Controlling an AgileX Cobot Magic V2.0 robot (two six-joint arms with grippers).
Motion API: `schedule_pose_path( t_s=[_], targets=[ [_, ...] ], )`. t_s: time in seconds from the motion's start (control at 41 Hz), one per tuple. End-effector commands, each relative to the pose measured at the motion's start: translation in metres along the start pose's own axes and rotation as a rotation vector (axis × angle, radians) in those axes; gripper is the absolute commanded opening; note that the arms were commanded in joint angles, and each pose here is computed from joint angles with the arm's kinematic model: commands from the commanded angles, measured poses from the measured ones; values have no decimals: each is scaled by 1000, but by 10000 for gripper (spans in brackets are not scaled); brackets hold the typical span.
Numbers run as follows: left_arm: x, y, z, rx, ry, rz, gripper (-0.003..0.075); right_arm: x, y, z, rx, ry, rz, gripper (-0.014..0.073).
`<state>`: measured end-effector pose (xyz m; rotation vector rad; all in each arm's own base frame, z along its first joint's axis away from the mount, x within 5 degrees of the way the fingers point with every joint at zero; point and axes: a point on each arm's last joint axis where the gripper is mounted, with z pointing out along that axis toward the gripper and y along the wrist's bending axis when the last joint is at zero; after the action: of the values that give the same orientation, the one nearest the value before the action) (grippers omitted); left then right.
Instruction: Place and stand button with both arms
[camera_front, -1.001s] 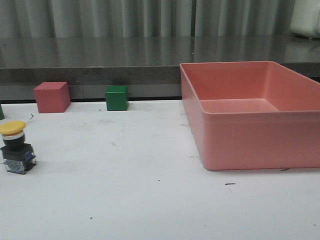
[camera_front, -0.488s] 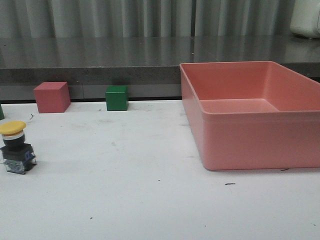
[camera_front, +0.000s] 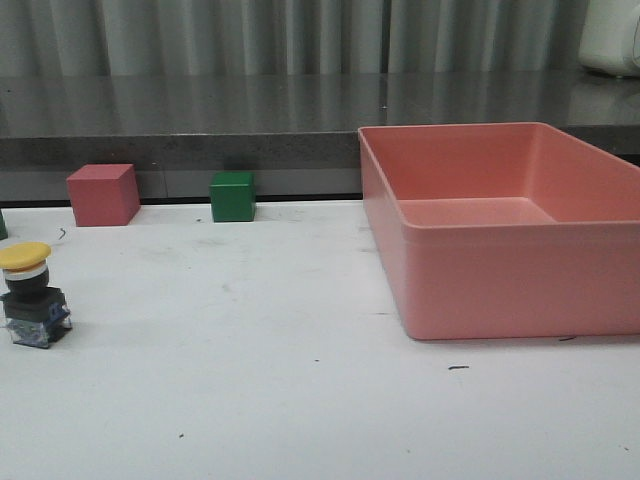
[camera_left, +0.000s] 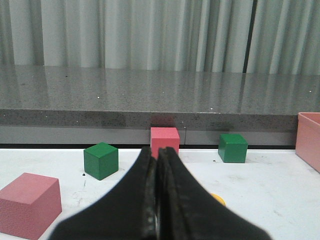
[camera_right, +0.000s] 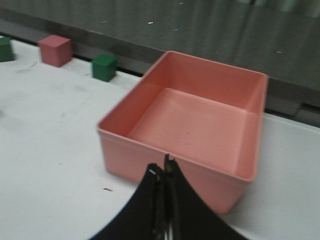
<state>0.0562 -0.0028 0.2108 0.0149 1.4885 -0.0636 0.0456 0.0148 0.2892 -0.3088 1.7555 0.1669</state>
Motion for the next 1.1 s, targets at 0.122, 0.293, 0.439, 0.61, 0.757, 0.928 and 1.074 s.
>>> schedule_pose_path(
  t_s=[0.122, 0.293, 0.439, 0.61, 0.757, 0.928, 1.074],
  targets=[
    [-4, 0, -2, -3, -90, -19, -20, 39, -8, 5, 222, -161, 23, -68],
    [-4, 0, -2, -3, -90, -19, -20, 67, -9, 15, 247, -206, 21, -68],
    [-4, 0, -2, -3, -90, -19, -20, 78, -10, 21, 257, -274, 31, -68],
    [-4, 0, -2, -3, -90, -19, -20, 78, -10, 22, 255, -307, 36, -68],
    [-4, 0, -2, -3, -88, -19, -20, 78, -8, 22, 224, -317, 34, -68],
    [-4, 0, -2, -3, -88, -19, -20, 77, -8, 22, 226, -324, 33, -68],
    [-4, 0, -2, -3, -88, -19, -20, 77, -8, 22, 226, -324, 33, -68]
  ],
)
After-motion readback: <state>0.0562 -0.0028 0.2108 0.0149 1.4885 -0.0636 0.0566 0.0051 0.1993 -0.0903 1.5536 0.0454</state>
